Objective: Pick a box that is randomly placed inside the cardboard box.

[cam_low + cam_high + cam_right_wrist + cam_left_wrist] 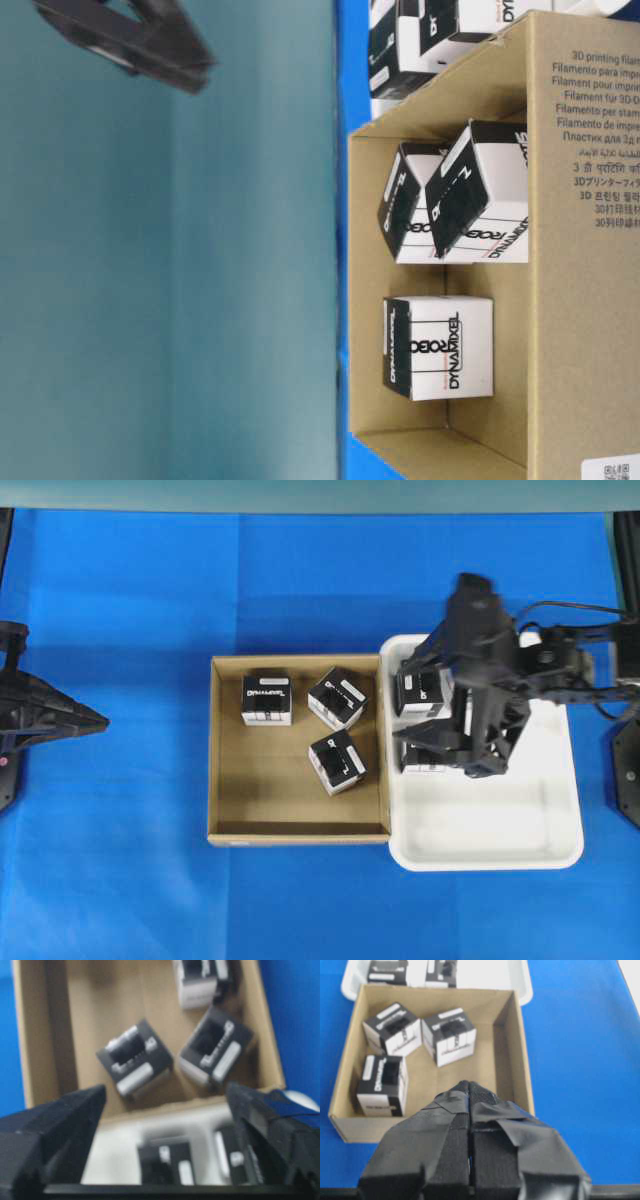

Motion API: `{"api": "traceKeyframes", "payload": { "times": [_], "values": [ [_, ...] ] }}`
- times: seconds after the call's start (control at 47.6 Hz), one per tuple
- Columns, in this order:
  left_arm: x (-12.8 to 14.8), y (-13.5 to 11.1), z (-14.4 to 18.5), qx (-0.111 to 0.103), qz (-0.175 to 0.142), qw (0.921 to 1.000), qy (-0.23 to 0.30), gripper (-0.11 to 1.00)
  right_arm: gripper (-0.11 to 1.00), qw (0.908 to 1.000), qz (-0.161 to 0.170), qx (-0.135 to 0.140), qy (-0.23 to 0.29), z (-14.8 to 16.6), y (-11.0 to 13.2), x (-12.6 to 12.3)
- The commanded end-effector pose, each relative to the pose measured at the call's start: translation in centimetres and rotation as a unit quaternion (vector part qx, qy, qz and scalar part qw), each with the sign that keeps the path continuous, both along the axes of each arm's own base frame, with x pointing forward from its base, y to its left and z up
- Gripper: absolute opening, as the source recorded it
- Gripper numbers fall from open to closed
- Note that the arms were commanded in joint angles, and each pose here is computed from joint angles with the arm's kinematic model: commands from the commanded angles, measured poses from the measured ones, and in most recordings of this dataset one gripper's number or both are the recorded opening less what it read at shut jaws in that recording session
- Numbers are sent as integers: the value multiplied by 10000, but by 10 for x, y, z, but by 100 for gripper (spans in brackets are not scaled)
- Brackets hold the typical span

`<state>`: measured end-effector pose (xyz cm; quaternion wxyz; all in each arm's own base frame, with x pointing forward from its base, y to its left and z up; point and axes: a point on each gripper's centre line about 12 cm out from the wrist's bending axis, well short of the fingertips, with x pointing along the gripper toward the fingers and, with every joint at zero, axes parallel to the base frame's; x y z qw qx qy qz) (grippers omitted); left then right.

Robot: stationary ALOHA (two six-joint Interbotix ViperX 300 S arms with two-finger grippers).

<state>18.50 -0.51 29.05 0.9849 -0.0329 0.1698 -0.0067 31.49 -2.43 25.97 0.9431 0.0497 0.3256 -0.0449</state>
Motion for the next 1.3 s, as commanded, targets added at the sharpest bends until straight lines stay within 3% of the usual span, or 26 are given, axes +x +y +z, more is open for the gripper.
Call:
{"api": "traceKeyframes", "payload": {
  "times": [0.0,0.168,0.546,0.777,1.28],
  "values": [
    [2,-1,12,9,-17,9998,-207,-7,96,9979,0,-42,-642,15,1,-3],
    [3,-1,15,11,-29,9994,-346,-7,96,9923,19,-90,-1235,25,4,-13],
    [3,-1,19,20,-43,9986,-522,-7,96,9884,25,-103,-1516,34,5,-21],
    [4,-1,19,41,-50,9984,-553,-7,96,9790,28,-149,-2035,48,6,-24],
    [2,-2,22,61,-64,9981,-615,-7,95,9582,112,-178,-2852,74,14,-81]
  ]
}}
